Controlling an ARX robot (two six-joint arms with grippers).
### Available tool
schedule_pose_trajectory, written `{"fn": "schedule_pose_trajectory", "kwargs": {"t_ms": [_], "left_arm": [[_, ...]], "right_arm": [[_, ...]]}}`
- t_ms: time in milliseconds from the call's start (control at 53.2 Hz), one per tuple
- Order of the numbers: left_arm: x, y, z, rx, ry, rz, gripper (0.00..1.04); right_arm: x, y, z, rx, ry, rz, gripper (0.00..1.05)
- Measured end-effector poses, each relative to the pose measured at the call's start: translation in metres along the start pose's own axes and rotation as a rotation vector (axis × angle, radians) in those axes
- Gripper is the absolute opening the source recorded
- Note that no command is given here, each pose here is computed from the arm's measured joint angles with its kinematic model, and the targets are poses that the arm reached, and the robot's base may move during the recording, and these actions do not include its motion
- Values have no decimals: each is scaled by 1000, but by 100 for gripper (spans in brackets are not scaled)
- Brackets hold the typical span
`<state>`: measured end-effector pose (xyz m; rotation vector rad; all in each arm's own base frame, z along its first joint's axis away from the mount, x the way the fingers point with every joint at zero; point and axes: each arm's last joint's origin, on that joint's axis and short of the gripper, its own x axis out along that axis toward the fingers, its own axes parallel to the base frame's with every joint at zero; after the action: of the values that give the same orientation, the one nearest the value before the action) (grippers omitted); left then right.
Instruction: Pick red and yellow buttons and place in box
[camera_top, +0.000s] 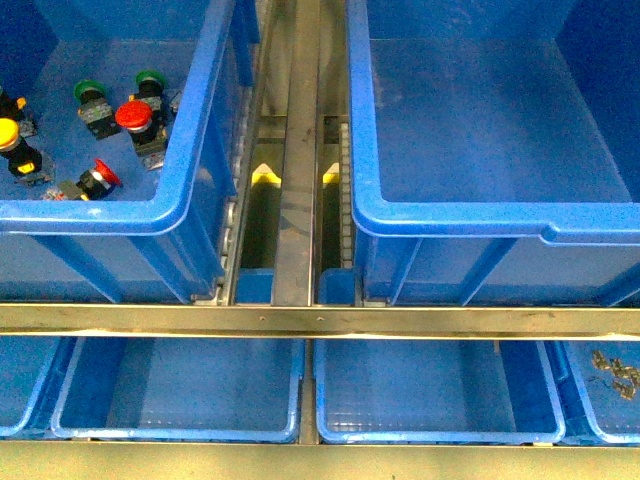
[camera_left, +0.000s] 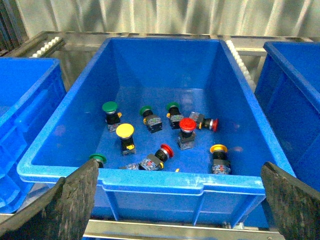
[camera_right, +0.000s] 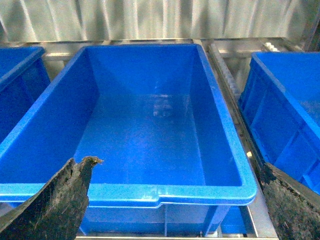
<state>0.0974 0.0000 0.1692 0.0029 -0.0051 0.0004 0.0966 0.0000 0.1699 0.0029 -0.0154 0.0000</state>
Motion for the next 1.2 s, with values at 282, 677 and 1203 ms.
{"fn": "schedule_pose_trajectory", "kwargs": {"t_ms": [282, 677, 1203], "left_arm": [[0, 0, 0, 0, 0, 0, 97], [0, 0, 0, 0, 0, 0, 97], [0, 0, 0, 0, 0, 0, 97]], "right_arm": [[0, 0, 0, 0, 0, 0, 98], [0, 0, 0, 0, 0, 0, 98], [0, 0, 0, 0, 0, 0, 98]]}}
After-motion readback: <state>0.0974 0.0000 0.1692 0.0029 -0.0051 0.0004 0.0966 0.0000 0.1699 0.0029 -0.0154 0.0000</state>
